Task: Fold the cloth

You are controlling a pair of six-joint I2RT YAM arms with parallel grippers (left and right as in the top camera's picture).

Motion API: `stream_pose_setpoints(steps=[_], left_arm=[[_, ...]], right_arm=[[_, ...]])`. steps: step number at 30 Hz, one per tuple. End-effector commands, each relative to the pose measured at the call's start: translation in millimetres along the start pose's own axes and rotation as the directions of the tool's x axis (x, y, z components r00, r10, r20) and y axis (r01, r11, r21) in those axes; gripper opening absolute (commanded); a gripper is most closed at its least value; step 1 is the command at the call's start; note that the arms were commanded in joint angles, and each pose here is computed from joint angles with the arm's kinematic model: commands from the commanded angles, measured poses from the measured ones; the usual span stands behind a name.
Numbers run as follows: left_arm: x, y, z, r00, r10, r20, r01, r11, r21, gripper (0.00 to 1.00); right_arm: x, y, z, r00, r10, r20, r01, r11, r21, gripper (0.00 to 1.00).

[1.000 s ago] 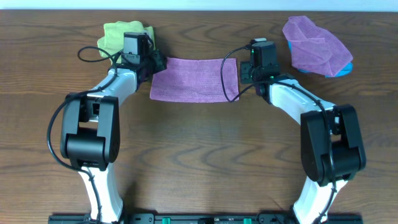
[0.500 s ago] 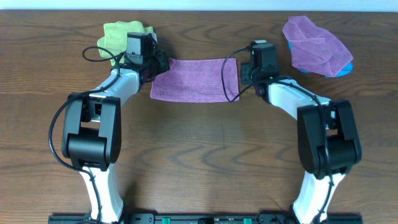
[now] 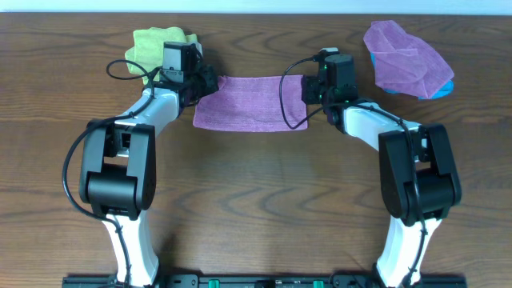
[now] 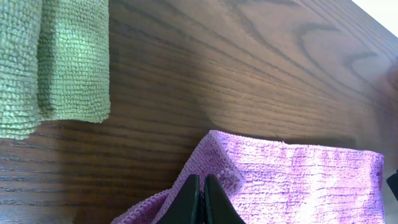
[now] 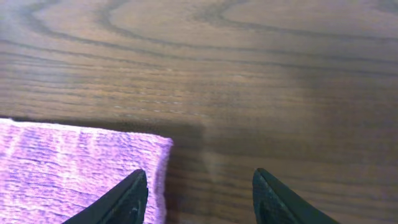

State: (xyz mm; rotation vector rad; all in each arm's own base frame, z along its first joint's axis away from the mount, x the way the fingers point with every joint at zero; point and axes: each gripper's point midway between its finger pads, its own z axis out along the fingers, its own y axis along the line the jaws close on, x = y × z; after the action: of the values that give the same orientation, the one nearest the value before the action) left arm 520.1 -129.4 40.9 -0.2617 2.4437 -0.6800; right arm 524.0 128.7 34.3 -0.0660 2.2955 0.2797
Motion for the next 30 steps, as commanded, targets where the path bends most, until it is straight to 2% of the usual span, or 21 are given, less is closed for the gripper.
stream_pose_setpoints(steps=[1, 3, 5, 7, 8, 9, 16, 23, 30], left_arm=[[-10, -5, -1, 1.000, 0.012, 0.017, -0.012, 1.000, 0.015, 0.06], [-10, -5, -1, 1.000, 0.012, 0.017, -0.012, 1.000, 0.015, 0.07], [-10, -5, -1, 1.000, 0.012, 0.017, -0.012, 1.000, 0.014, 0.12], [-10, -5, -1, 1.000, 0.012, 0.017, -0.013, 1.000, 0.014, 0.25], [-11, -4, -1, 1.000, 0.012, 0.018, -0.012, 1.000, 0.014, 0.37], [-11, -4, -1, 1.000, 0.010, 0.019, -0.011, 1.000, 0.013, 0.41], [-8, -1, -3, 1.000, -0.001, -0.004, 0.001, 1.000, 0.023, 0.48], [-5, 14, -6, 1.000, -0.001, -0.028, 0.001, 1.000, -0.005, 0.48], [-3, 9, -6, 0.999, 0.001, -0.040, 0.000, 1.000, 0.018, 0.48]], right_arm=[[-2, 4, 3, 0.999, 0.044, 0.003, -0.044, 0.998, -0.038, 0.54], [-2, 6, 4, 0.999, 0.053, 0.003, -0.053, 0.997, -0.053, 0.53], [1, 6, 6, 0.998, 0.070, -0.003, -0.070, 0.996, -0.057, 0.53], [3, 9, 7, 0.997, 0.070, -0.012, -0.070, 0.995, -0.074, 0.53], [4, 10, 7, 0.997, 0.070, -0.014, -0.071, 0.994, -0.078, 0.53], [3, 10, 7, 0.997, 0.070, -0.014, -0.071, 0.994, -0.078, 0.53], [3, 10, 7, 0.997, 0.070, -0.011, -0.071, 0.994, -0.079, 0.51], [3, 11, 7, 0.997, 0.081, -0.014, -0.082, 0.993, -0.085, 0.50], [3, 11, 7, 0.997, 0.081, -0.013, -0.082, 0.993, -0.085, 0.49]])
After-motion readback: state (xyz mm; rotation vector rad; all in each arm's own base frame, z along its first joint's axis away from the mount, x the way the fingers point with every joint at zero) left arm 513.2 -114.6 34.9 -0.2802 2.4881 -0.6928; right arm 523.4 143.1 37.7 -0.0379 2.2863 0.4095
